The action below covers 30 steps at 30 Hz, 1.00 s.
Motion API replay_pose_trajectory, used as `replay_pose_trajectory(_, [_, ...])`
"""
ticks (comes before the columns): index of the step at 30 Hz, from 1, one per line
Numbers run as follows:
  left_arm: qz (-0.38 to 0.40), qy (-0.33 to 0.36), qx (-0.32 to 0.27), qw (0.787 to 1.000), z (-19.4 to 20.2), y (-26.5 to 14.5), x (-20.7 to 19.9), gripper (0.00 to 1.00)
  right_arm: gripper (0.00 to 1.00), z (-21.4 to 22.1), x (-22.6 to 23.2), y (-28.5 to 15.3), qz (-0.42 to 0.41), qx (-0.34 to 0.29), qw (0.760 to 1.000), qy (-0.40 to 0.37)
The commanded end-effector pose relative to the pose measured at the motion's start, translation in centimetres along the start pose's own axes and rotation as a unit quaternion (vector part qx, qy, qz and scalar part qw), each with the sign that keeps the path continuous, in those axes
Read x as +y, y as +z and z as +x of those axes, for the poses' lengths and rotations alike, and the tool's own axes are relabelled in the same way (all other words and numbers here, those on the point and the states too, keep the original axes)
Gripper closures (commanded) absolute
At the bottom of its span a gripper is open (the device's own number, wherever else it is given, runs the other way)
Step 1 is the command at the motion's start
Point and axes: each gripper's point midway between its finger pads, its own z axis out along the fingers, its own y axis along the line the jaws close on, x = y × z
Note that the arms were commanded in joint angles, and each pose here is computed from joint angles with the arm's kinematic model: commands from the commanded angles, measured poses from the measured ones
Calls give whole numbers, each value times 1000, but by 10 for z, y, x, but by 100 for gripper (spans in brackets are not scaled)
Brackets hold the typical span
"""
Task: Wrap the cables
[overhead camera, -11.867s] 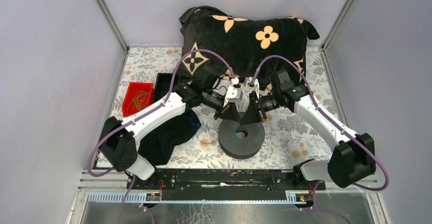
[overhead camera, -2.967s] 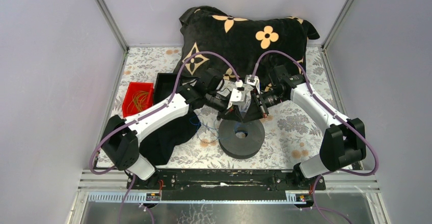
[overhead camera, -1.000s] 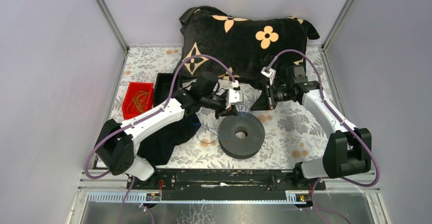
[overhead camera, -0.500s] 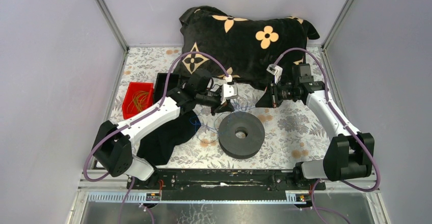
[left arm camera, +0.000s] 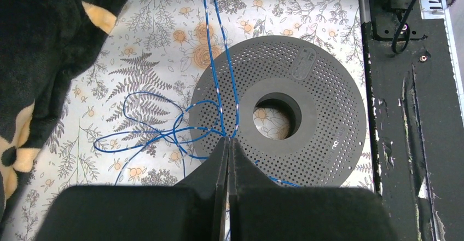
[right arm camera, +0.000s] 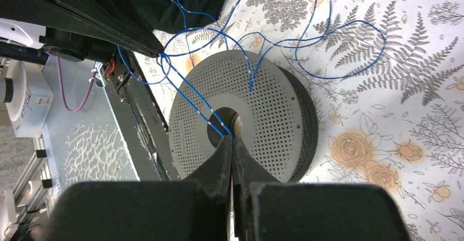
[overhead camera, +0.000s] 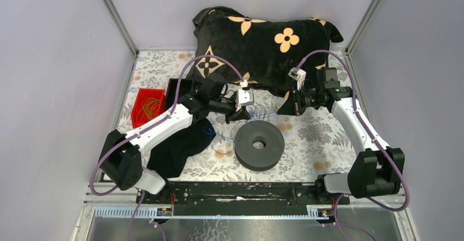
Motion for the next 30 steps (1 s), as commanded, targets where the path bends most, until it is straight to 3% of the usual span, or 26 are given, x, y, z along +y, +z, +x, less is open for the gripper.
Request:
replay_pose_trajectory(1, [-4,-1,-5,1000,1,-7,1,100,100,-15,-11,-16,36,-15,999,-31])
replay_pose_trajectory(17, [-4,7,-1,1000,6,-11,0,100,100,-18,-30,-34,91,-17,995,-33])
replay_pose_trajectory(30, [-6,1,-8,1000,0,-10,3,100,100,-22,-21,-37,87,-32,995,-36])
